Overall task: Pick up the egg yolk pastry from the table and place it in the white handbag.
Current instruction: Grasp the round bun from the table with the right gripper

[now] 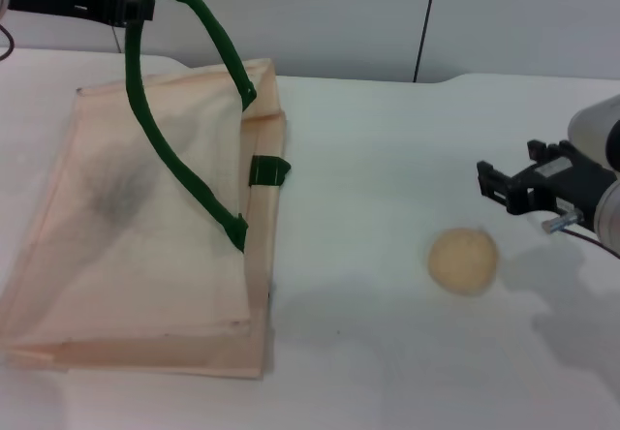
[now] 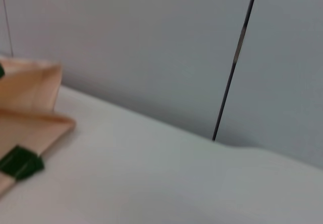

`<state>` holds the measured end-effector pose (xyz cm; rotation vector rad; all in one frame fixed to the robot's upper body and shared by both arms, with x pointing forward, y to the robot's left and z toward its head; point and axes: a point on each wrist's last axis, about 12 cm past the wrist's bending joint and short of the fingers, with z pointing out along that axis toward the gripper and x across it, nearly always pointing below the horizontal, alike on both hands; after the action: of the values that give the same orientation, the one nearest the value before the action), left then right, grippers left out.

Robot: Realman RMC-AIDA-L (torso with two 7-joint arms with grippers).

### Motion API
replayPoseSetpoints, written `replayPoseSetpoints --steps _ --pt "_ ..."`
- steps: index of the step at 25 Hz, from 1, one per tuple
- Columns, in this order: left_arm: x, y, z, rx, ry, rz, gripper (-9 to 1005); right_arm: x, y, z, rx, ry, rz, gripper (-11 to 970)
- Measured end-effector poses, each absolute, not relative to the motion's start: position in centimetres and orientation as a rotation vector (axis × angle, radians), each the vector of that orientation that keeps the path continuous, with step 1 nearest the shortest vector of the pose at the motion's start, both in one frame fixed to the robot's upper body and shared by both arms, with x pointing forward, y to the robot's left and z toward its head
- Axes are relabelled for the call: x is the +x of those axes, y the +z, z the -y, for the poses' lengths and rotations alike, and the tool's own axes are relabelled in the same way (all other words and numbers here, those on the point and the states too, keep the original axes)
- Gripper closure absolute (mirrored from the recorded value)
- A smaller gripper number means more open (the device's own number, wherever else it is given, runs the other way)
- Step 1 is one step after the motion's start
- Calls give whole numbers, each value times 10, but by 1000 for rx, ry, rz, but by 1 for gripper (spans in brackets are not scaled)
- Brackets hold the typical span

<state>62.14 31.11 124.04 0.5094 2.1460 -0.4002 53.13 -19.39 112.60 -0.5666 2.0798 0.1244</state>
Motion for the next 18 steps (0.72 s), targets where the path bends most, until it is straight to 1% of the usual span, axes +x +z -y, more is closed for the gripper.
replayPoseSetpoints --steps 5,11,16,18 --pt "618 1248 -310 527 -405 -2120 876 523 1124 190 -611 113 -2144 302" --pt "618 1249 -312 527 -393 -2119 876 511 1126 189 -637 177 -2211 292" --pt "618 1249 -312 525 -388 -2120 877 502 1136 173 -710 230 -2203 283" --pt "618 1249 -312 524 -386 -2120 877 502 1136 169 -729 245 -2211 214"
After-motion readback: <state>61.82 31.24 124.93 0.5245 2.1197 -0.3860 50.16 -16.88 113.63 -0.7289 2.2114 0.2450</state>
